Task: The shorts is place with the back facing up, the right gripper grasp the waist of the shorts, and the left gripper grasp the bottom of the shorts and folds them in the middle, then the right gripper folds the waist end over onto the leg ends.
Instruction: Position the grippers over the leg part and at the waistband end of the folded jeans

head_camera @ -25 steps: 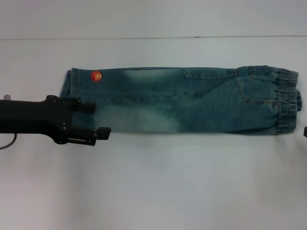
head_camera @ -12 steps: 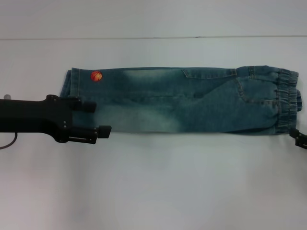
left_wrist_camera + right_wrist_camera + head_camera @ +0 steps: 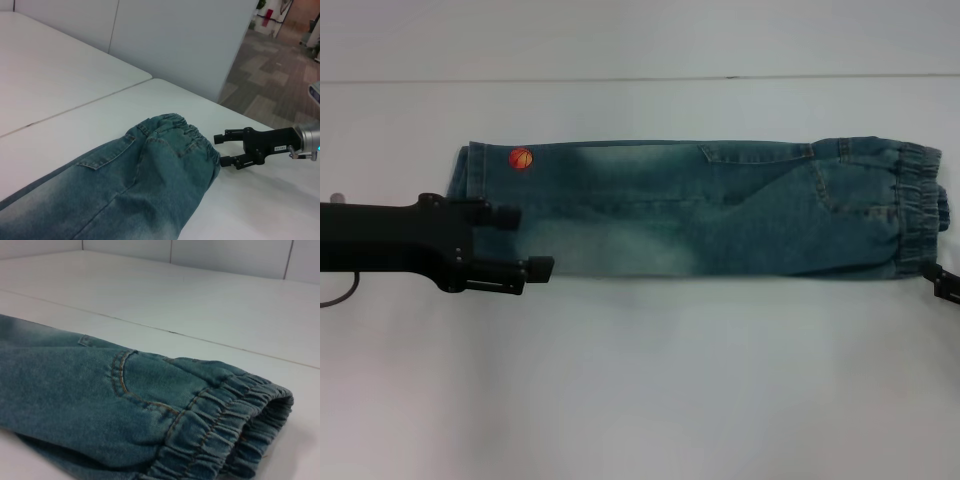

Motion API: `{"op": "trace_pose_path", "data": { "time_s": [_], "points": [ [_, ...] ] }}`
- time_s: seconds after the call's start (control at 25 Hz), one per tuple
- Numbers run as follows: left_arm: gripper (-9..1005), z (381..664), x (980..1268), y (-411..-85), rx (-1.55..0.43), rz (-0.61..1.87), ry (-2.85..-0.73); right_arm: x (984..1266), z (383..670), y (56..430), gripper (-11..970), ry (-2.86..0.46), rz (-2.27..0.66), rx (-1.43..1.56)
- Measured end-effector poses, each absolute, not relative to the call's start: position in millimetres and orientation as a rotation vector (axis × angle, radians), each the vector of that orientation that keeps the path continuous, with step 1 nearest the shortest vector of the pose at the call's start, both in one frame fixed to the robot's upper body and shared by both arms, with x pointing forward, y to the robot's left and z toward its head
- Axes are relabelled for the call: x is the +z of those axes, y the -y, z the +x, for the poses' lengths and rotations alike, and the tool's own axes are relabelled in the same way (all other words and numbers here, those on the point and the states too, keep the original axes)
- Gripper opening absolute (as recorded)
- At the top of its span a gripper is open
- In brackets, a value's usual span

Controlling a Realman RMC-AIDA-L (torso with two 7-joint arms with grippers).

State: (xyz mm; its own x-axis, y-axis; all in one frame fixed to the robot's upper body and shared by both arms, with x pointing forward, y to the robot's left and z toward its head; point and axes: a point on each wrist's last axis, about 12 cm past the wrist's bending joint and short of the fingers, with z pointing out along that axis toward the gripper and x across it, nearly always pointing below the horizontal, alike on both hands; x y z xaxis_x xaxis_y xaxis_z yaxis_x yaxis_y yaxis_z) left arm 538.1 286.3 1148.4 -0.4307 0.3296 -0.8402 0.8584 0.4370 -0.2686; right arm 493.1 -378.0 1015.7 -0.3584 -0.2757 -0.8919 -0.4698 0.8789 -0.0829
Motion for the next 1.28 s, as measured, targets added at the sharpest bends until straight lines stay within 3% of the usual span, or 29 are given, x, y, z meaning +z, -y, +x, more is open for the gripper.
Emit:
{"op": "trace_pose_path", "data": {
  "time_s": [1.28],
  "points": [
    [904,537.8,1145.6,-279.8,-0.950,0.974,-1.970,1028.3,530.6,369.9,907,-1.997,-0.691,0.274]
  ]
}}
